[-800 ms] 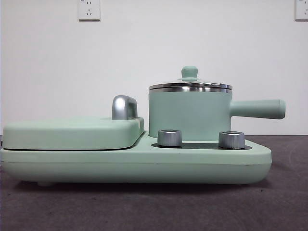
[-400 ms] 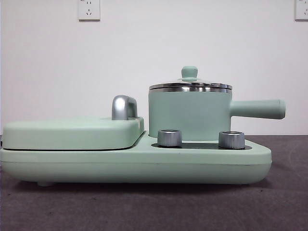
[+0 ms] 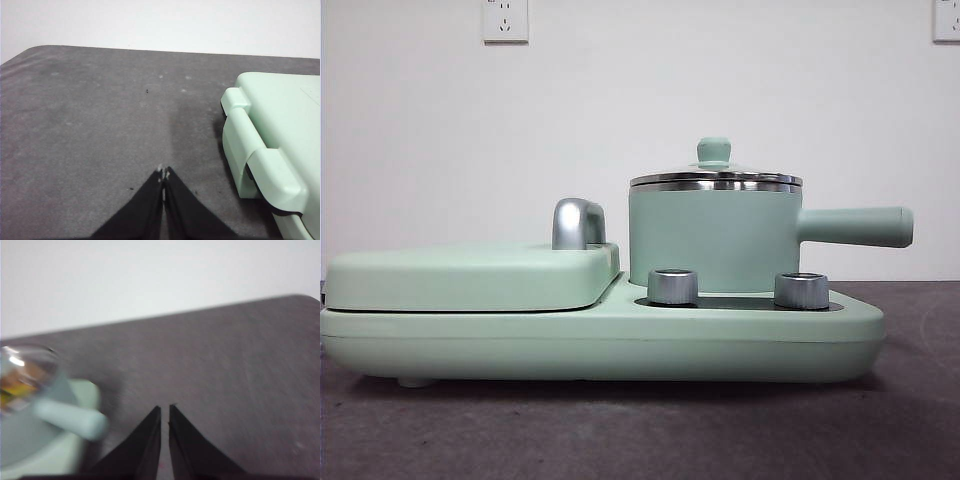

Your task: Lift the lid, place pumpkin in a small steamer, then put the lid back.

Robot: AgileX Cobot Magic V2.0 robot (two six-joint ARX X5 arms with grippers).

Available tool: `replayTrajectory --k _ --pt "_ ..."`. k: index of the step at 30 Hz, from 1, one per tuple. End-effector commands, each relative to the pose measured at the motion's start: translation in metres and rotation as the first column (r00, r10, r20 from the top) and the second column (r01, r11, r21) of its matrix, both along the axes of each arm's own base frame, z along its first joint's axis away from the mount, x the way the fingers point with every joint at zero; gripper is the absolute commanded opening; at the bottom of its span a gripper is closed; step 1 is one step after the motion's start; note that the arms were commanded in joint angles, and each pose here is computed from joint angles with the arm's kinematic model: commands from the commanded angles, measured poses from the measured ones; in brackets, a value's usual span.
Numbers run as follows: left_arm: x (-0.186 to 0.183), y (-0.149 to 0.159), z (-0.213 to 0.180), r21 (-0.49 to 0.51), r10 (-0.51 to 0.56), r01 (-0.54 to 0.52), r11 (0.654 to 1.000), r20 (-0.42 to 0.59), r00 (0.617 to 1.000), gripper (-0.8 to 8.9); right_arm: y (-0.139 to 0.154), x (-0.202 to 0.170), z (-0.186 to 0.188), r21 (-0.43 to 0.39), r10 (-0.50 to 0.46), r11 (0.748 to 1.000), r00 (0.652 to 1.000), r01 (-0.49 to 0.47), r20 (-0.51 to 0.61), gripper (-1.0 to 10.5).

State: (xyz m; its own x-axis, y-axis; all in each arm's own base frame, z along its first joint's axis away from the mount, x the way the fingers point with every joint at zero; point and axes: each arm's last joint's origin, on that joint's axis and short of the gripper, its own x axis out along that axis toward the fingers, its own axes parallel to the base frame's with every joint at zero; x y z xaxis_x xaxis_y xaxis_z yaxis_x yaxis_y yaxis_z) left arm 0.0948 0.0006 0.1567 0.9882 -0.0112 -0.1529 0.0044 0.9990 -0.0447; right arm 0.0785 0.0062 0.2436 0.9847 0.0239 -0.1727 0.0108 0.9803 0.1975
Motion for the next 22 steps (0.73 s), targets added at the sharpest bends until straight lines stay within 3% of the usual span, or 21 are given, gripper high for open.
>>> replayTrajectory --k 1,9,12,22 --pt "0.001 0.0 -0.007 0.003 -0.002 0.002 1.0 -0.023 1.0 0.06 -0.001 0.011 -0.031 -0.049 -0.015 0.999 1.0 0.015 -0.004 0.2" --pt "0.001 0.0 -0.007 0.003 -0.002 0.002 1.0 -0.023 1.0 0.06 -0.001 0.021 -0.087 -0.043 -0.019 0.999 0.999 0.02 0.036 0.2" --pt "0.001 0.0 -0.007 0.003 -0.002 0.002 1.0 -0.023 1.0 0.06 -0.001 0.019 -0.095 -0.047 -0.007 0.999 1.0 0.006 -0.017 0.2" --pt "0.001 0.0 -0.007 0.003 -0.002 0.002 1.0 -0.023 1.0 0.06 -0.002 0.017 -0.094 -0.201 0.061 0.978 0.998 -0.058 0.005 0.2"
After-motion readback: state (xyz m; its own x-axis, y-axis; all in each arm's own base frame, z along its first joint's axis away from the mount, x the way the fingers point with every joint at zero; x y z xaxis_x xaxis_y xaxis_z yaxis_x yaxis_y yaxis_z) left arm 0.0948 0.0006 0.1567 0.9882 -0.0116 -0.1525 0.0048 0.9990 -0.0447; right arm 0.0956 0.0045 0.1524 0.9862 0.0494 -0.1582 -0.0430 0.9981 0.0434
